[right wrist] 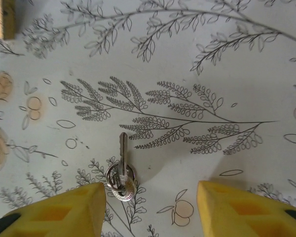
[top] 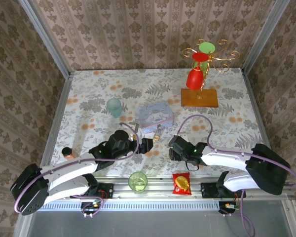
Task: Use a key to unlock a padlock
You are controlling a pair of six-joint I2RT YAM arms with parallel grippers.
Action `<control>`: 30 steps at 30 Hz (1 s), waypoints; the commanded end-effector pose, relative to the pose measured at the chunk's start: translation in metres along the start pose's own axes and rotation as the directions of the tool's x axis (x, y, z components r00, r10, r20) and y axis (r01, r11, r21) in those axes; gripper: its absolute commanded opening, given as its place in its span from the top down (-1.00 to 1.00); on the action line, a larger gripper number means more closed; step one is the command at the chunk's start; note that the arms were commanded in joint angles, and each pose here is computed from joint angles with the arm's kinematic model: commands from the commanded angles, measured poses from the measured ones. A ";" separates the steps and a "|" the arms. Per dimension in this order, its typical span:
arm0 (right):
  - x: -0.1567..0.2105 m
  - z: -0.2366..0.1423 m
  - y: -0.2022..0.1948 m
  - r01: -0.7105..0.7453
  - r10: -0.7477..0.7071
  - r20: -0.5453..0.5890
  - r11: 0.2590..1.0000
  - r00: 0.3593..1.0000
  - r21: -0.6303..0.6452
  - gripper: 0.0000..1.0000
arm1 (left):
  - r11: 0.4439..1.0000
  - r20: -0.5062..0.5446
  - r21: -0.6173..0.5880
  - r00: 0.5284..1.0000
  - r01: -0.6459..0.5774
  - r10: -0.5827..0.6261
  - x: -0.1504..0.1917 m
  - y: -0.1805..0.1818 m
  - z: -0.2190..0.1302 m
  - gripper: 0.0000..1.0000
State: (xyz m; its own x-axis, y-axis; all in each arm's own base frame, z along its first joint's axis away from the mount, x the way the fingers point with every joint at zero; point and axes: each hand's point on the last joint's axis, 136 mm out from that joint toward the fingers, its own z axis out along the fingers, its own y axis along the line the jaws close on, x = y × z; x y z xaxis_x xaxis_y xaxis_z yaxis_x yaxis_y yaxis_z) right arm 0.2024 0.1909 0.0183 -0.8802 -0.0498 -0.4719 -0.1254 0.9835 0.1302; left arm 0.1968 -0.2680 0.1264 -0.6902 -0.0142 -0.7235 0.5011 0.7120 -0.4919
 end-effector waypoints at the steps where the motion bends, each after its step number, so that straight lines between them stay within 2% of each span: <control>1: -0.014 0.001 0.010 -0.015 0.014 0.048 1.000 0.999 0.024 0.05 | 0.999 0.038 0.028 0.999 0.027 -0.028 -0.007 -0.008 0.003 -1.00; 10: 0.003 0.012 0.018 0.036 -0.036 0.002 0.998 0.999 0.048 0.40 | 1.000 0.026 0.013 0.999 0.026 -0.027 0.000 -0.005 0.006 -1.00; 12: 0.006 0.013 0.016 0.037 -0.037 0.000 0.998 0.999 0.049 0.56 | 1.000 0.026 0.014 0.999 0.028 -0.029 0.001 -0.004 0.006 -1.00; 14: 0.008 0.014 0.020 0.037 -0.037 0.005 0.999 0.999 0.010 0.70 | 0.999 0.026 0.012 0.999 0.031 -0.032 0.003 -0.003 0.007 -1.00; 15: 0.008 0.014 0.023 0.038 -0.037 0.005 0.999 0.999 -0.014 0.84 | 0.999 0.027 0.012 0.999 0.034 -0.034 0.002 -0.003 0.007 -1.00; 18: 0.005 0.004 0.033 0.068 -0.065 0.033 0.992 0.997 -0.108 1.00 | 0.999 0.020 0.020 0.999 0.028 -0.028 0.001 -0.006 0.007 -1.00; 22: -0.003 -0.014 0.034 0.122 -0.102 0.097 0.966 0.990 -0.229 1.00 | 0.996 0.031 0.084 0.999 -0.025 0.022 -0.008 -0.023 0.006 -1.00; 26: -0.011 -0.033 0.027 0.111 -0.061 0.136 0.908 0.989 -0.403 1.00 | 0.980 0.049 0.173 0.995 -0.099 0.092 -0.014 -0.042 0.005 -0.95; 30: -0.022 -0.053 0.012 0.111 -0.029 0.186 0.886 0.982 -0.449 1.00 | 0.964 0.049 0.233 0.991 -0.132 0.124 -0.013 -0.053 0.006 -0.81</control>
State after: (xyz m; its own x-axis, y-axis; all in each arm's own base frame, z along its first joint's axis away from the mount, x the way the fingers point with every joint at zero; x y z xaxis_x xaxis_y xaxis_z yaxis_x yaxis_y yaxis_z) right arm 0.2063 0.1850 0.0614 -0.7954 0.0138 -0.6060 -0.2971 0.8625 0.4097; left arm 0.1874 -0.2935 0.1368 -0.6513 0.0255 -0.7584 0.6104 0.6114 -0.5036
